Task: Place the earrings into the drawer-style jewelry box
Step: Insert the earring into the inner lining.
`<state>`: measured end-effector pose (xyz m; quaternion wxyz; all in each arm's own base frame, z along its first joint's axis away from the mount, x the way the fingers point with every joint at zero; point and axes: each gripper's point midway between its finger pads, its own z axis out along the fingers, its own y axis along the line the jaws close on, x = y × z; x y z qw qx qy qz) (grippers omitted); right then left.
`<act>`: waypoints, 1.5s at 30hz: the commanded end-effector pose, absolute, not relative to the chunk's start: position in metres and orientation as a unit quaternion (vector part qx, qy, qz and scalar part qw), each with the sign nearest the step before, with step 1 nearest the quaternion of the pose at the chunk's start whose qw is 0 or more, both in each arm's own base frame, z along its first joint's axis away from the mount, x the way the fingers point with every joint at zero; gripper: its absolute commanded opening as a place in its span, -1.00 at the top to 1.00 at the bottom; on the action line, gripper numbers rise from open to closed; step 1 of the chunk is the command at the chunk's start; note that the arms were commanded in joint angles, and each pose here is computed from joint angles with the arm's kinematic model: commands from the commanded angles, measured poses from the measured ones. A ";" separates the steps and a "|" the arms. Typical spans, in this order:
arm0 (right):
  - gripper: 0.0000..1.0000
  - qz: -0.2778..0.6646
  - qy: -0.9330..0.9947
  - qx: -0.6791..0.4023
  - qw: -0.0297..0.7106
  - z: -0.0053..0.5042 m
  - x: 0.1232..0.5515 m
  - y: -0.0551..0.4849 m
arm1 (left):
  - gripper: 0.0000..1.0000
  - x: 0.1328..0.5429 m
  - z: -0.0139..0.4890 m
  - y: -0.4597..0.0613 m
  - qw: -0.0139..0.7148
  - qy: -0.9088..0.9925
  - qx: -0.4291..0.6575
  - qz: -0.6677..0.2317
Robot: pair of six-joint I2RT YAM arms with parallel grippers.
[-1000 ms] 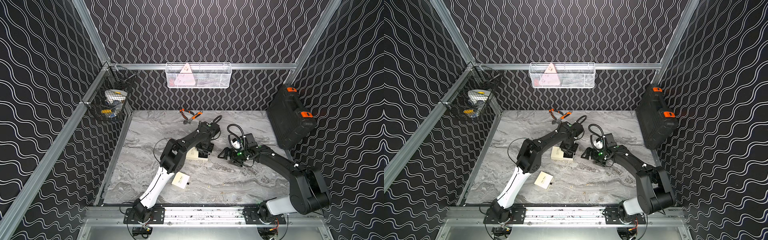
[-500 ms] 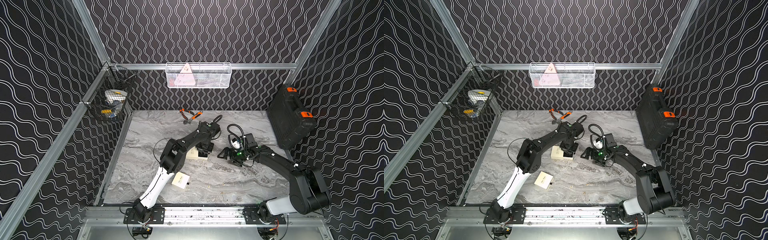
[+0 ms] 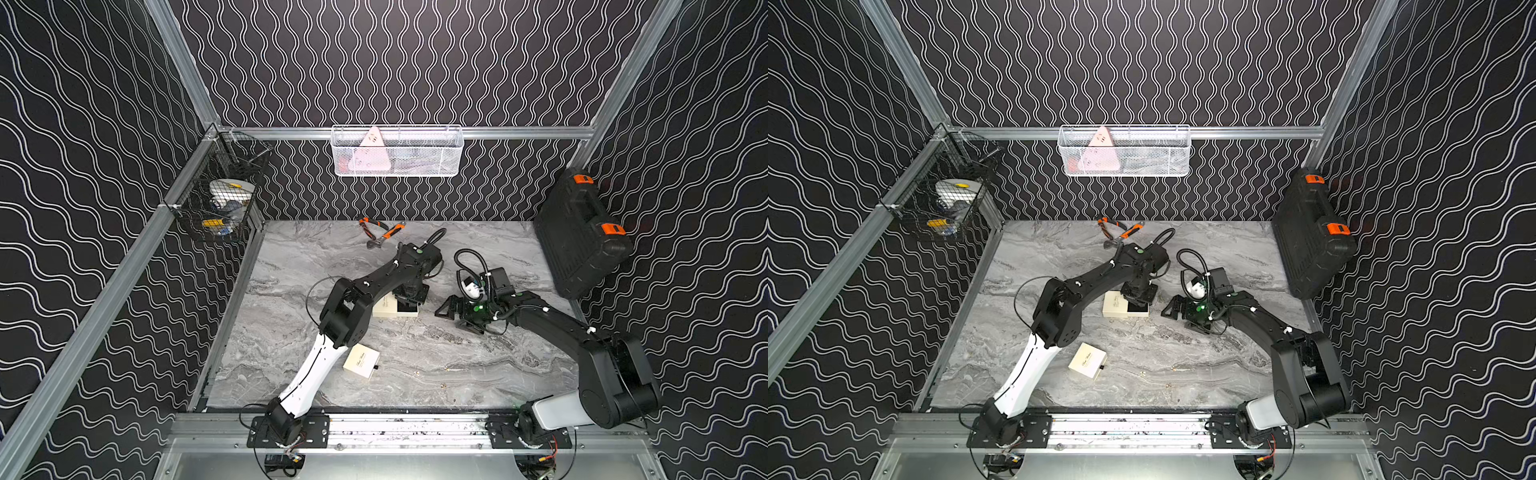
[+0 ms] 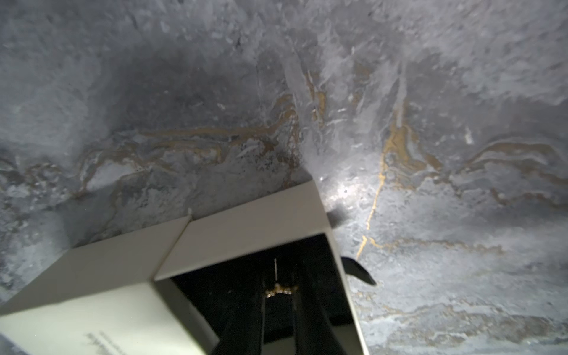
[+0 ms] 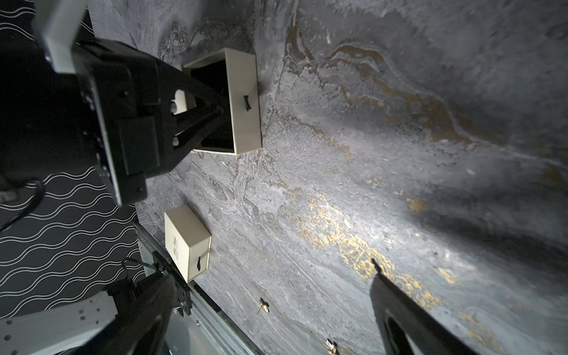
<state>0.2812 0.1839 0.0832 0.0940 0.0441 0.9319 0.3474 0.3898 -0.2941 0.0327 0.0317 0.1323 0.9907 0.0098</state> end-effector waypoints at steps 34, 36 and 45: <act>-1.00 0.359 0.928 0.044 0.089 0.085 0.278 0.187 | 0.25 0.407 0.005 -0.280 0.059 0.981 0.162 0.089; -1.00 0.359 0.928 0.043 0.089 0.085 0.278 0.187 | 0.06 0.409 0.011 -0.281 0.066 0.980 0.164 0.088; -1.00 0.362 0.927 0.045 0.089 0.085 0.279 0.188 | -0.19 0.415 0.033 -0.290 0.088 0.981 0.162 0.066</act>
